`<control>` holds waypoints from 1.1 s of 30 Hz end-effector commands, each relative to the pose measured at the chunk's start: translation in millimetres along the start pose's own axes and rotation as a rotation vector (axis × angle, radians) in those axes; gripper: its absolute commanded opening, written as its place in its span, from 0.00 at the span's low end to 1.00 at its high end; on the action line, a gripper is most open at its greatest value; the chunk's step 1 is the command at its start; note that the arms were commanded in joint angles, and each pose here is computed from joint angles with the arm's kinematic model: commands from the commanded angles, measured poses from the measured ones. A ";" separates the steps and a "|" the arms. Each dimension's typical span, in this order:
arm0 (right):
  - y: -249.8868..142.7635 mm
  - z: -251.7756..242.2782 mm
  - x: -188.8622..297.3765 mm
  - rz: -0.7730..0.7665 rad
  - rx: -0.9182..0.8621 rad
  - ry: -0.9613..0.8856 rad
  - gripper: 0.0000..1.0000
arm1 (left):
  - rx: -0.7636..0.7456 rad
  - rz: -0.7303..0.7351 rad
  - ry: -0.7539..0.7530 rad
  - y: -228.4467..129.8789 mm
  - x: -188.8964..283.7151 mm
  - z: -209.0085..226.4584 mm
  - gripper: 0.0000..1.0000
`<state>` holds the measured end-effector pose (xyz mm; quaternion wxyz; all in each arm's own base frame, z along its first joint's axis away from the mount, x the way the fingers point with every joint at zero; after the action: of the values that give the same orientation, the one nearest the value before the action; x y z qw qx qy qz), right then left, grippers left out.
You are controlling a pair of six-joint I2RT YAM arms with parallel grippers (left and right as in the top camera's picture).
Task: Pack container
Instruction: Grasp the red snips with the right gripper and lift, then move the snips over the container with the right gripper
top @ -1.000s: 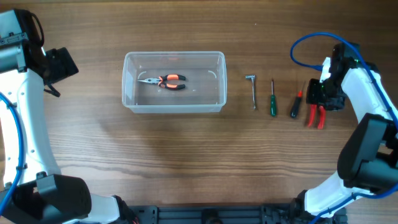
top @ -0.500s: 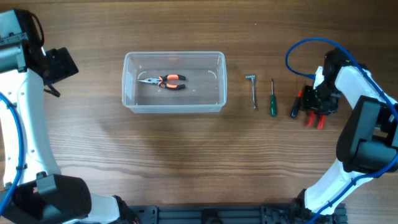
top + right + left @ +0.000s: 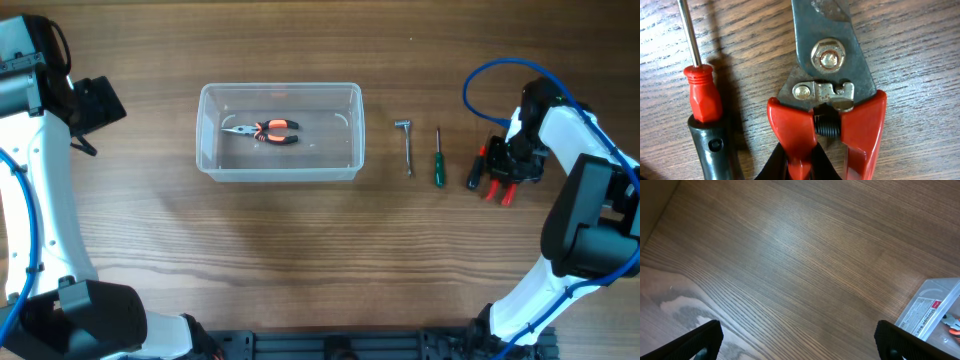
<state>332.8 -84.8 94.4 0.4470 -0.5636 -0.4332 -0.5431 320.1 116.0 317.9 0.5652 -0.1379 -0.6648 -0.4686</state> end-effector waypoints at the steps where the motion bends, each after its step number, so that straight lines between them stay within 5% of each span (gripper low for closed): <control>1: -3.8 1.8 -7.6 0.048 -0.034 0.037 0.04 | 0.001 -0.001 0.007 0.7 -1.4 1.1 1.00; 11: -2.9 31.7 176.9 -0.391 0.060 0.224 0.04 | 0.001 -0.001 0.007 0.7 -1.4 1.1 1.00; 19: -89.7 140.1 311.4 -0.845 0.497 0.433 0.04 | 0.001 -0.001 0.007 0.7 -1.4 1.1 1.00; 25: -138.0 231.6 308.3 -0.899 1.025 0.456 0.04 | 0.001 -0.001 0.007 0.7 -1.4 1.1 1.00; 33: -136.5 319.5 211.0 -0.727 1.824 0.212 0.04 | 0.001 -0.001 0.007 0.7 -1.4 1.1 1.00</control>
<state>266.5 233.9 349.7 0.5513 0.1335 -0.7468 -0.3472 320.0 116.0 317.9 0.5653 -0.1378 -0.6647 -0.4687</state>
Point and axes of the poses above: each gripper's point midway between its finger pads, its own x axis back along the fingers, its own z axis along the line the jaws close on, y = z × x, the point moved 10 cm from there along x, back along the fingers, and after that the axes turned 7 degrees about x, right-handed, at the moved point
